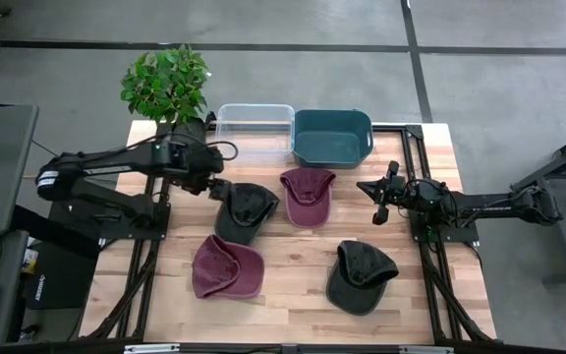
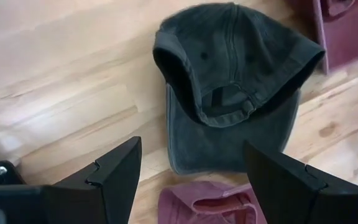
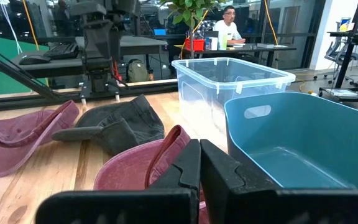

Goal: Pick & Place hat
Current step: Put the top black cap into the transparent bin

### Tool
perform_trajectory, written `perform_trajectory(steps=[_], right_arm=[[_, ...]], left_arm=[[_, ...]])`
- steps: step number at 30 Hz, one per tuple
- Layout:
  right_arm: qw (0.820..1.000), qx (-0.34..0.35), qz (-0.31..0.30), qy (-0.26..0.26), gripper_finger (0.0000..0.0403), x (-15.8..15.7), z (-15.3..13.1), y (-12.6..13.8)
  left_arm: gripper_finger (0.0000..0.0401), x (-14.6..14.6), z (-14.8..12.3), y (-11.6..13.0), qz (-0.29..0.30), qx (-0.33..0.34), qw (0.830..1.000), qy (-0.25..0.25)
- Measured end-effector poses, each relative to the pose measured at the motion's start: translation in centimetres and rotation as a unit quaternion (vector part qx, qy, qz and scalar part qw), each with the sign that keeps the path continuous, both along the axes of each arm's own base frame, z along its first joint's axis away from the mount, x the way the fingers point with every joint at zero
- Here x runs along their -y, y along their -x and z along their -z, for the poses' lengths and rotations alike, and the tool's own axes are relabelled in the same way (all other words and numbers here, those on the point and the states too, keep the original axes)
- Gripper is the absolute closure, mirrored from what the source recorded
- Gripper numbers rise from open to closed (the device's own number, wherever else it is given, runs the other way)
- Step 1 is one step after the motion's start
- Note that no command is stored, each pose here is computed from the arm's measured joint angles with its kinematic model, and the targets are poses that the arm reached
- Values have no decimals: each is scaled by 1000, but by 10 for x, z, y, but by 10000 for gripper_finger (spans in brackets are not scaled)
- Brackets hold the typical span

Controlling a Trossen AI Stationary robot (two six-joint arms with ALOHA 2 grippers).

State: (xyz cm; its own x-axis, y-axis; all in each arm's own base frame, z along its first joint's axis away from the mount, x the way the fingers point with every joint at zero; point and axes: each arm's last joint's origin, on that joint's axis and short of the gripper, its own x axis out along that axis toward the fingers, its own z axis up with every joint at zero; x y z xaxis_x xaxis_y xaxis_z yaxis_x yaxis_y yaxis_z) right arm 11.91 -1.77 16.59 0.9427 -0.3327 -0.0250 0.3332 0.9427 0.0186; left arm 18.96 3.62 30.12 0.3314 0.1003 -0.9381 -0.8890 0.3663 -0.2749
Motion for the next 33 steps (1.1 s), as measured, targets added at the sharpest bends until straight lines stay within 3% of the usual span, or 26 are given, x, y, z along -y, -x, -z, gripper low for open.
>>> perform_trajectory(steps=[5, 11, 17, 26, 33], right_arm=[[1000, 0, 0, 0, 402, 0, 0, 0], [1000, 0, 0, 0, 402, 0, 0, 0], [1000, 0, 0, 0, 402, 0, 0, 0], [1000, 0, 0, 0, 402, 0, 0, 0], [1000, 0, 0, 0, 402, 0, 0, 0]], left_arm=[[122, -1, 9, -5, -4, 6, 1000, -1], [54, -2, 40, -7, -63, 3, 998, 10], [5, -2, 57, -6, -70, 0, 998, 5], [4, -4, 72, -12, -79, 39, 996, -14], [4, -7, 88, -24, -81, 11, 996, -26]])
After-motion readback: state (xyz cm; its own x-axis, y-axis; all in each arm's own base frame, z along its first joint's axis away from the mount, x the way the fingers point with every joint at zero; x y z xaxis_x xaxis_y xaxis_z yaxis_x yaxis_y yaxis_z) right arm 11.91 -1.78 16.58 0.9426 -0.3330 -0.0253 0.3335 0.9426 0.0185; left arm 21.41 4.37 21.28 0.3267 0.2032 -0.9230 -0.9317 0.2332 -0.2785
